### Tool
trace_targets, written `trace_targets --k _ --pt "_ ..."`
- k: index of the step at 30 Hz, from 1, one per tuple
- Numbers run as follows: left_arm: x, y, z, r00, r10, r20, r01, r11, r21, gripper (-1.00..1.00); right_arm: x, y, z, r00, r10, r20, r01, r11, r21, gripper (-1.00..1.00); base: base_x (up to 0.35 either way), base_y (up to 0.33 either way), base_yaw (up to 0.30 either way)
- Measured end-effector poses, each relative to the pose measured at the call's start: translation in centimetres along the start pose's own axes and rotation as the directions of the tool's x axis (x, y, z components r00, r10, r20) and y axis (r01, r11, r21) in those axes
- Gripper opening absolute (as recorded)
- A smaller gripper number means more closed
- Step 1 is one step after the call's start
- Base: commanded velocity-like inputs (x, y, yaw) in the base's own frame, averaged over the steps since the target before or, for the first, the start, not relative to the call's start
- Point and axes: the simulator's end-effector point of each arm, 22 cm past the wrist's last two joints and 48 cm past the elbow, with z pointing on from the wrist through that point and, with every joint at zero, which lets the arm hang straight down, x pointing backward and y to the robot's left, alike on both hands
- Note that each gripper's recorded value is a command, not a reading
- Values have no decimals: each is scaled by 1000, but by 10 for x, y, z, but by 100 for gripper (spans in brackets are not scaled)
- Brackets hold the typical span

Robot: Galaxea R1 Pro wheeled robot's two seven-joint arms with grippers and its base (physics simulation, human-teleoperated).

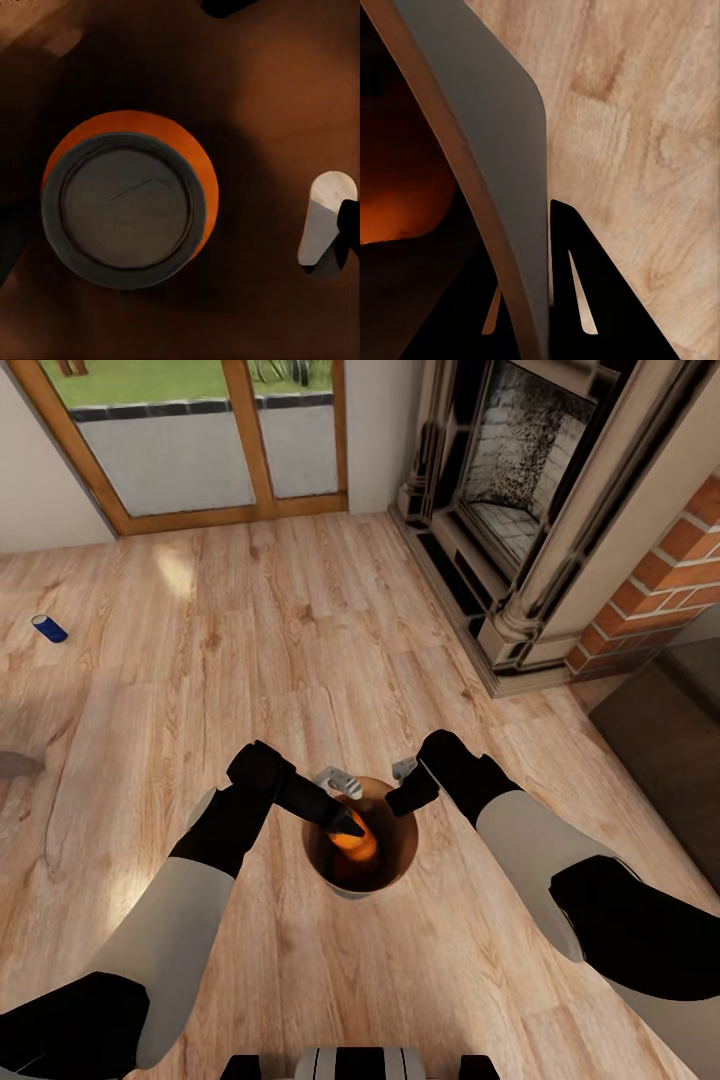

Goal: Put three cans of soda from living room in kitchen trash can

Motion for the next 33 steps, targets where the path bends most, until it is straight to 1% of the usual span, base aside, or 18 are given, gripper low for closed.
trace_targets --k 6,11,13,14,15,16,18,20,21,22,24,25,27,28,29,30,31,33 --pt "0 1 0 1000 0 -1 0 1000 -3 100 0 0 0 1000 0 0 0 1000 1 -100 0 0 0" --pt "-5 3 -7 1000 6 21 -6 1000 -8 100 1 0 0 1000 4 0 -4 1000 -3 -100 0 0 0" --pt "-19 0 -22 997 32 69 -31 999 -18 100 1 -1 0 1000 4 0 -4 1000 -1 -100 0 0 0" --pt "-29 -11 -34 992 58 116 -58 998 -2 100 1 -2 0 1000 6 0 -6 1000 -1 -100 0 0 0" --pt "-31 -17 -38 989 67 132 -69 998 10 100 1 -2 0 1000 6 0 -6 1000 -1 -100 0 0 0" --pt "-31 -29 -45 984 80 157 -88 995 45 100 1 -2 0 1000 8 0 -8 1000 -2 -100 0 0 0" --pt "-23 -46 -56 979 89 182 -110 988 108 100 2 -3 0 1000 11 0 -11 1000 -3 -100 0 0 0" --pt "-16 -45 -67 975 81 205 -109 986 128 100 2 -4 0 1000 12 -1 -12 1000 -3 -100 0 0 0" --pt "-13 -37 -82 968 59 243 -94 986 137 100 2 -4 0 1000 13 -1 -13 1000 -2 -100 0 0 0" --pt "-12 -23 -107 949 15 313 -69 985 160 100 3 -5 0 1000 14 -2 -14 1000 -2 -100 0 0 0" --pt "-8 -12 -127 933 -16 361 -54 982 182 100 3 -6 0 1000 13 -2 -13 1000 0 -100 0 0 0" --pt "1 2 -156 908 -52 416 -44 975 219 100 4 -6 0 1000 16 -2 -16 1000 0 -100 0 0 0" --pt "11 22 -182 889 -76 452 -27 975 218 100 3 -7 0 1000 19 -1 -19 1000 -1 -100 0 0 0" --pt "17 36 -205 868 -95 487 -13 977 214 100 3 -8 -1 1000 25 3 -25 1000 -4 -100 0 0 0" --pt "22 52 -228 843 -115 526 9 980 199 100 3 -9 -1 999 33 7 -33 999 -8 -100 0 0 0" --pt "24 60 -240 828 -124 547 20 981 192 100 2 -8 -2 999 38 8 -38 999 -13 -100 0 0 0" --pt "28 72 -258 804 -137 579 40 983 177 100 2 -9 -2 999 43 9 -43 999 -16 -100 0 0 0" --pt "32 83 -272 781 -148 607 61 985 163 100 2 -9 -2 999 47 11 -47 999 -18 -100 0 0 0"
